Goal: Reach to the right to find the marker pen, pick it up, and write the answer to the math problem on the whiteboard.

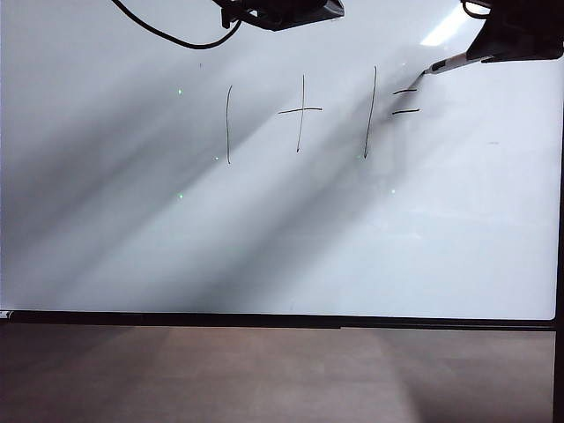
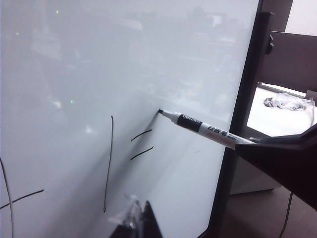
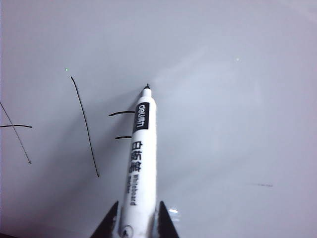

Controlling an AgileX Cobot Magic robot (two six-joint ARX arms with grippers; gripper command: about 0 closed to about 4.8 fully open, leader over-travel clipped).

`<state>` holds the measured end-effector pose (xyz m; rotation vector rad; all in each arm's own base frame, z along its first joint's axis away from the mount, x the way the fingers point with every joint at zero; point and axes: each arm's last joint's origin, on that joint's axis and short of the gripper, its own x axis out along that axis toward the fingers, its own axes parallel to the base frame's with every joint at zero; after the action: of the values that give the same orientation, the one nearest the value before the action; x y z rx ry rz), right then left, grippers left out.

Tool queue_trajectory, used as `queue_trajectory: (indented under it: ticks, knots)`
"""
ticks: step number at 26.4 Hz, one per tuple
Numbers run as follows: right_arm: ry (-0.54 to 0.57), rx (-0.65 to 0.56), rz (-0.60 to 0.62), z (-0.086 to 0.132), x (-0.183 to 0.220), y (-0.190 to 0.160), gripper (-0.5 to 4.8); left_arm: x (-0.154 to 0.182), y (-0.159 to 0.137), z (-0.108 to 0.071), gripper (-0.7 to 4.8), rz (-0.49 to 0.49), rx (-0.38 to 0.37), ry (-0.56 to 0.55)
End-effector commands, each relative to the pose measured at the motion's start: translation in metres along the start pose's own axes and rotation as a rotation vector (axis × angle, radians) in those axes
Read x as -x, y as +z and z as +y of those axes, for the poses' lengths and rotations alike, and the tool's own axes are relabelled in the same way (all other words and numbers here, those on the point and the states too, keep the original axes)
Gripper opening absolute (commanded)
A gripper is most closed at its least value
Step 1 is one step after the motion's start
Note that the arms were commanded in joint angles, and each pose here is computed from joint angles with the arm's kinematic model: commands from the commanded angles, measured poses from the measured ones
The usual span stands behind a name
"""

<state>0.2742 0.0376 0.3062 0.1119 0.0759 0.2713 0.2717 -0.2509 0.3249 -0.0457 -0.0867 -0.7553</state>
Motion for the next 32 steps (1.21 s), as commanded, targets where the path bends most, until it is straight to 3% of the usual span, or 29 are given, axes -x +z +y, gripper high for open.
queue_trajectory:
  ticks: [1,12,32]
  knots:
    - [-0.060,0.000,-0.049,-0.009,0.003,0.007,-0.03,0.001,0.003,0.000,-0.05,-0.016,-0.007,-0.002]
    - [-0.136,-0.001,-0.070,-0.043,0.017,0.015,-0.03,0.001,0.003,0.000,-0.05,-0.012,-0.007,-0.002]
    - [-0.127,-0.030,0.024,-0.046,0.011,-0.010,-0.03,0.001,0.002,0.000,-0.05,-0.002,-0.007,-0.002]
